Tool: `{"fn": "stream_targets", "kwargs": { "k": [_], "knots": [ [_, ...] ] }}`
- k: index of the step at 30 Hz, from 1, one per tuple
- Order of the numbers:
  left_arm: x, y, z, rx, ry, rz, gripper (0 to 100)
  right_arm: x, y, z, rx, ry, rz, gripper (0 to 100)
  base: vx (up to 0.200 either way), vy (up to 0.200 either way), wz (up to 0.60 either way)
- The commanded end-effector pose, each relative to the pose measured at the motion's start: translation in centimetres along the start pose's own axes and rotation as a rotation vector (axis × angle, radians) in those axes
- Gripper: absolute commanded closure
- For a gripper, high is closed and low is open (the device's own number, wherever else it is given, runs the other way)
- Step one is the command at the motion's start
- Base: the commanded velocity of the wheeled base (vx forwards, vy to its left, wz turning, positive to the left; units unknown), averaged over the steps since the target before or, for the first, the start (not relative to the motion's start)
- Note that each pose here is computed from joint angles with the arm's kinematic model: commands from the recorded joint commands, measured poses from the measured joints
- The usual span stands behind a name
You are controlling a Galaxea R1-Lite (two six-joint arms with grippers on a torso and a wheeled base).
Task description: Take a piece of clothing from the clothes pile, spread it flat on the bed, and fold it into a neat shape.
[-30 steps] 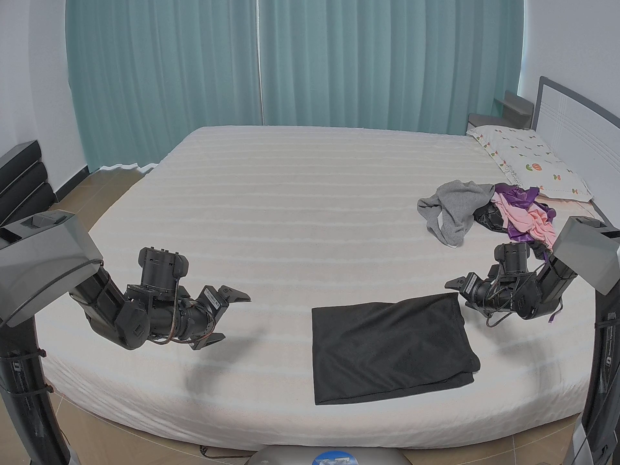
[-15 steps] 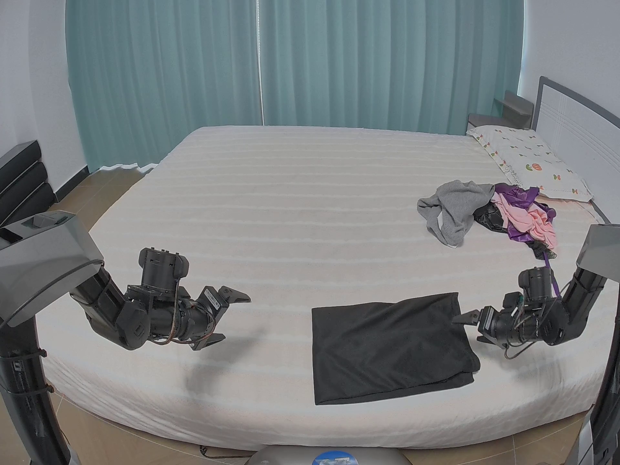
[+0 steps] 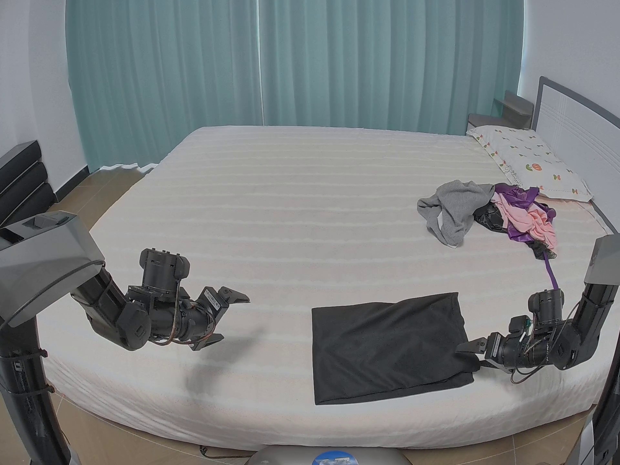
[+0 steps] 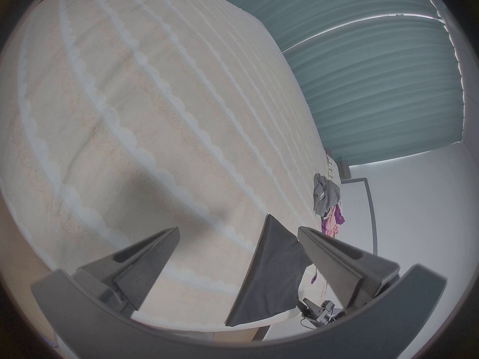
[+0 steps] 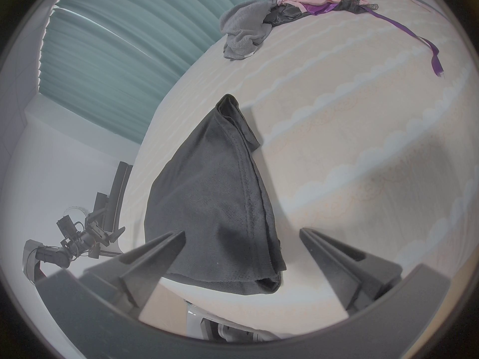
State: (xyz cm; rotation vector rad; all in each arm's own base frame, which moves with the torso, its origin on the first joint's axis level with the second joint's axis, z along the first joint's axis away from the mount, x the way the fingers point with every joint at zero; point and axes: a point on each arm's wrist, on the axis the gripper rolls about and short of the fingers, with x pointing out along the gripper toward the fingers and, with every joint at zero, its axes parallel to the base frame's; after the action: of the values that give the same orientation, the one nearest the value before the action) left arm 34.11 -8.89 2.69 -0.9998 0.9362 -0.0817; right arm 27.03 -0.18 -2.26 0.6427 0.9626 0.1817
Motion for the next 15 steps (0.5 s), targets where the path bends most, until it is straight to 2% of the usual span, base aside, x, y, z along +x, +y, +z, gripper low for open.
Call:
{"fn": "stream_targets", "kwargs": {
  "k": [1, 15],
  "knots": [
    [0.0, 0.0, 0.0, 0.0, 0.0, -0.001, 0, 0.4, -0.3, -0.5, 0.009, 0.021, -0.005, 100, 0.0, 0.0, 0.0],
    [0.0, 0.0, 0.0, 0.0, 0.0, -0.001, 0, -1.7, -0.2, -1.0, 0.015, -0.013, -0.011, 100, 0.0, 0.0, 0.0]
  ]
}}
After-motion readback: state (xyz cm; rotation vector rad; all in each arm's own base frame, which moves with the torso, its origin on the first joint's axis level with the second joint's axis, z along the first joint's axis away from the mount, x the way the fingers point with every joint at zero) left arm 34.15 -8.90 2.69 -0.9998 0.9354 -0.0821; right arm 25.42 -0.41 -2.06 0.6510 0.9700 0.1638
